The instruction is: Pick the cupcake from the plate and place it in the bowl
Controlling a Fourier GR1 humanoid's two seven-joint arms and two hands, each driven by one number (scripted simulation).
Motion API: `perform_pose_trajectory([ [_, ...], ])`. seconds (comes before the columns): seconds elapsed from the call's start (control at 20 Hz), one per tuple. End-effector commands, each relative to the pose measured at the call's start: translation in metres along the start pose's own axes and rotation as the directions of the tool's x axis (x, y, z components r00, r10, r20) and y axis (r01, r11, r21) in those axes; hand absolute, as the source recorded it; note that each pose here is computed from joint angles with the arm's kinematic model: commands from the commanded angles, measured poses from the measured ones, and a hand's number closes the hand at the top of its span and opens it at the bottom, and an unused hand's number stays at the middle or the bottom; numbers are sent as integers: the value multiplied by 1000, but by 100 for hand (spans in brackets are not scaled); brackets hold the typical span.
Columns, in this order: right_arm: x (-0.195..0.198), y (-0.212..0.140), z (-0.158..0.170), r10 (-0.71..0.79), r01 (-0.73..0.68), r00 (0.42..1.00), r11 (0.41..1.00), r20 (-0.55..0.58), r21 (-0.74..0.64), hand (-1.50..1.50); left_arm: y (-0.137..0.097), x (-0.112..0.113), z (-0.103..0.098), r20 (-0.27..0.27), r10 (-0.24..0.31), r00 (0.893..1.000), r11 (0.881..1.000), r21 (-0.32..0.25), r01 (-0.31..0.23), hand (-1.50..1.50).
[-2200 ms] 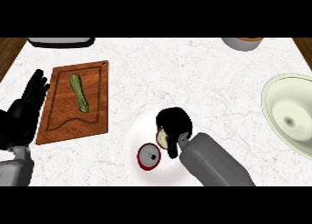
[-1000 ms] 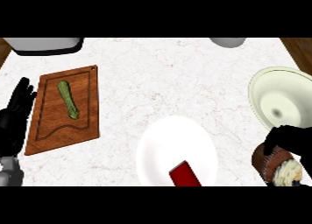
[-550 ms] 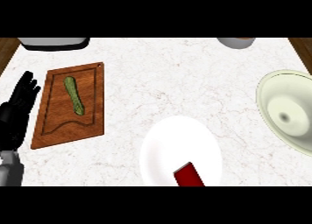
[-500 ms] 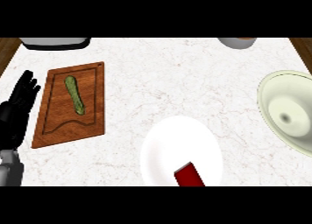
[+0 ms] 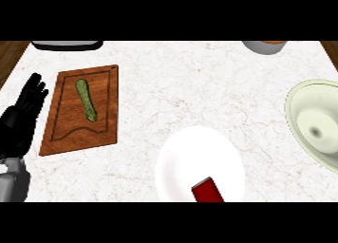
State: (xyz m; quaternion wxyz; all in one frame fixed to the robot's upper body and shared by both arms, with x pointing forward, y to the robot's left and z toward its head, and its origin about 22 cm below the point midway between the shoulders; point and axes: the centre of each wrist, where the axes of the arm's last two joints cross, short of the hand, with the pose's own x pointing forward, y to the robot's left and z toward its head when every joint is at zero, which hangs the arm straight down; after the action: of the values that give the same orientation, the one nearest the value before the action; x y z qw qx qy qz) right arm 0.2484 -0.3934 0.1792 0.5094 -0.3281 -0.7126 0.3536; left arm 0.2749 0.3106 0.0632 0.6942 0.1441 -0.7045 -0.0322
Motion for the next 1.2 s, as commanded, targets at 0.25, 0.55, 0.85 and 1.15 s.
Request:
perform_pose_trajectory([
  [0.25,-58,34,-58,-26,26,1000,1000,5,10,150,1,-23,3,8,-1,1000,1000,-7,1,0],
  [0.55,-102,48,-43,146,-86,954,970,-262,229,150,-10,6,-2,21,6,1000,1000,-27,-6,0],
  [0.85,-133,47,-46,10,42,985,953,-172,300,-150,-24,-6,-7,1,18,1000,1000,-16,-18,0],
  [1.15,-144,36,-46,-465,472,876,881,-133,32,-150,-6,0,-1,8,-5,1000,1000,2,5,0],
])
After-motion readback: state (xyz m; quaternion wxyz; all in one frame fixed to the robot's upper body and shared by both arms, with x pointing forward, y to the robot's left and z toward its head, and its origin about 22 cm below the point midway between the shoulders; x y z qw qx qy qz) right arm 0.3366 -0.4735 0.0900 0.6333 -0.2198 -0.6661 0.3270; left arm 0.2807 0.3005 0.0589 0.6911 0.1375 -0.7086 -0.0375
